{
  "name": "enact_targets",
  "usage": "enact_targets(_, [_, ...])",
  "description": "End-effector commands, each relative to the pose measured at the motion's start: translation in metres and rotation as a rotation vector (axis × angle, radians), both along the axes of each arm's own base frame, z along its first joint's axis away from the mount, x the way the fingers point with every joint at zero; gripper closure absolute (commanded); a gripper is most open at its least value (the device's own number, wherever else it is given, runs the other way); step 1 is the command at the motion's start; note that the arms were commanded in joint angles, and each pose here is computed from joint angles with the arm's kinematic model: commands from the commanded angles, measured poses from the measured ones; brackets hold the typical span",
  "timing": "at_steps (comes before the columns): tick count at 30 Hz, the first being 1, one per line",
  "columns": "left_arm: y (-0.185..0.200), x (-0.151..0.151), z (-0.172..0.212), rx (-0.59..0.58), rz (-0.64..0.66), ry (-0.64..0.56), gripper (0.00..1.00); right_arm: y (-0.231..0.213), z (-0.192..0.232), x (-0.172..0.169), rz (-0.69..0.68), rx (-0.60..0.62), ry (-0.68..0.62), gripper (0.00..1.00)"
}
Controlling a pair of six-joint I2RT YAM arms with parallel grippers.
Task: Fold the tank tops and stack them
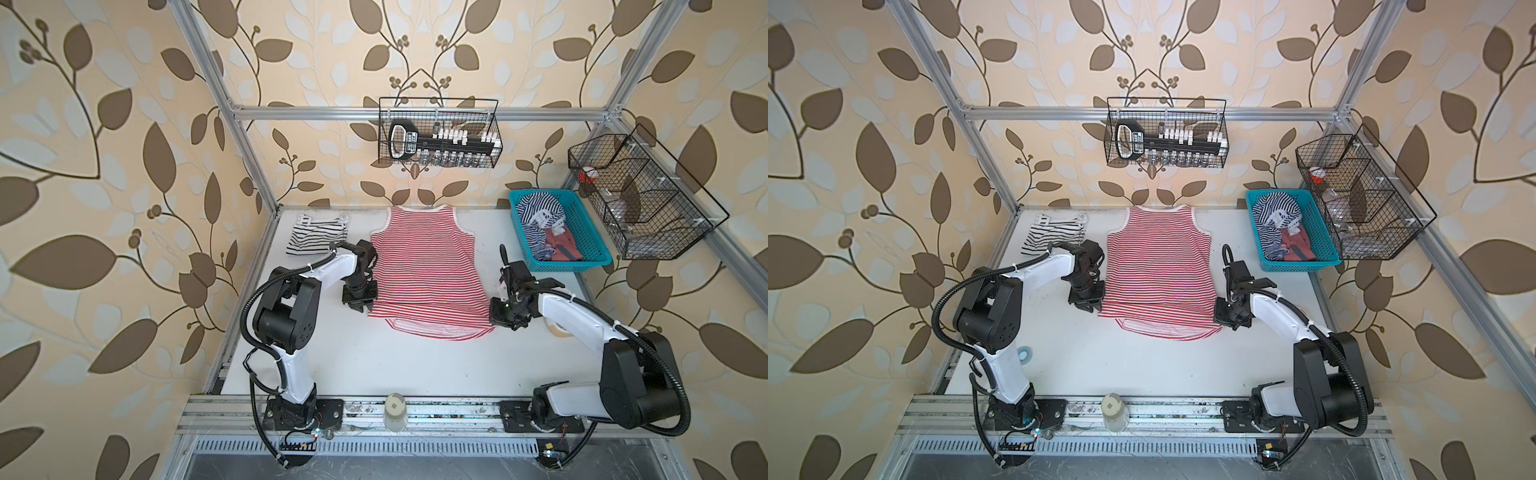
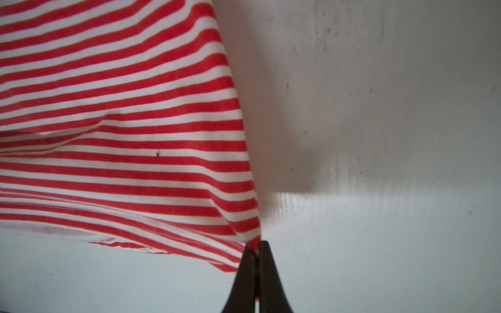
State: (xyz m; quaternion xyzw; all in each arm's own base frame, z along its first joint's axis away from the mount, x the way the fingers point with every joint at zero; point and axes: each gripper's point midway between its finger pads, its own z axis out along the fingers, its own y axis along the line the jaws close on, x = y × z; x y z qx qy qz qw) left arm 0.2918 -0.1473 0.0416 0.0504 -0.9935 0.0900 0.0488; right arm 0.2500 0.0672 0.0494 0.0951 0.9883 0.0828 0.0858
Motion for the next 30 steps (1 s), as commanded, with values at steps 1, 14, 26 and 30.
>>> enact_targets(1, [-0.008,-0.01,-0.004,-0.022,-0.01,0.029,0.84,0.002,-0.008,-0.007,0.01,0.017,0.034,1.0])
enact_targets(14, [-0.003,-0.029,0.036,-0.049,-0.055,0.007,1.0,-0.021,-0.004,-0.001,-0.021,-0.026,0.035,1.0])
enact_targets(26, [-0.001,-0.058,0.066,-0.092,-0.094,0.035,1.0,-0.036,-0.006,0.006,-0.044,-0.048,0.054,1.0])
enact_targets(30, [0.004,-0.075,0.056,-0.077,-0.101,0.08,1.0,-0.038,-0.01,0.004,-0.038,-0.062,0.079,1.0])
